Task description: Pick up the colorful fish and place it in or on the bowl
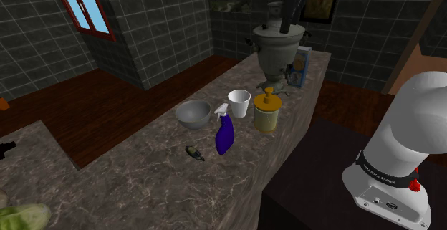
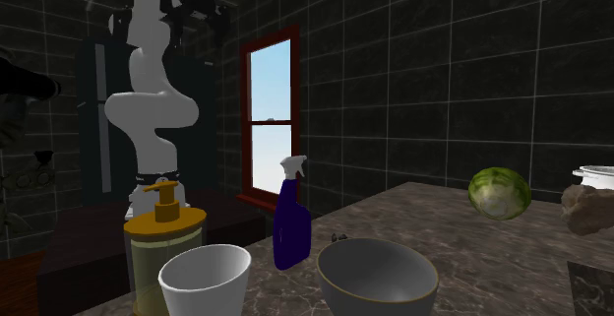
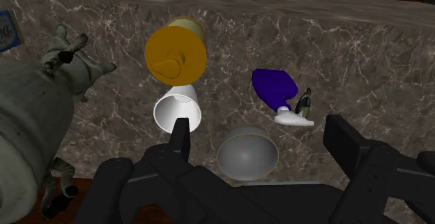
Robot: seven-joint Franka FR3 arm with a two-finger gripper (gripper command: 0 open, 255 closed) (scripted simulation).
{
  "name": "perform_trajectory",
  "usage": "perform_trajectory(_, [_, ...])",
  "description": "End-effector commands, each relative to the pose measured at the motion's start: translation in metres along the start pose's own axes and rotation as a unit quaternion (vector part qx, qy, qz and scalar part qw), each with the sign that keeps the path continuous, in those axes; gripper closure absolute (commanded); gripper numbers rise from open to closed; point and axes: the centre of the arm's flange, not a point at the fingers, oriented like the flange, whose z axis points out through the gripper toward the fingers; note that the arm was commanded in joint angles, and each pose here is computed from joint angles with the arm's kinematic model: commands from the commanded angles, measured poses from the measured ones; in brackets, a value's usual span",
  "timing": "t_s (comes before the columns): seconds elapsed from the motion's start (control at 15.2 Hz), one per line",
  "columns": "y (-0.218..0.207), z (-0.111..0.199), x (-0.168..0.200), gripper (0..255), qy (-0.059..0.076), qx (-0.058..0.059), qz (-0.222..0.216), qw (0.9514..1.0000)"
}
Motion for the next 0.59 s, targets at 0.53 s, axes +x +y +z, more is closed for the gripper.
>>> perform_trajectory(0.53, [-0.043,0.085,0.051,0,-0.017,-0.003,-0.003,0.9999])
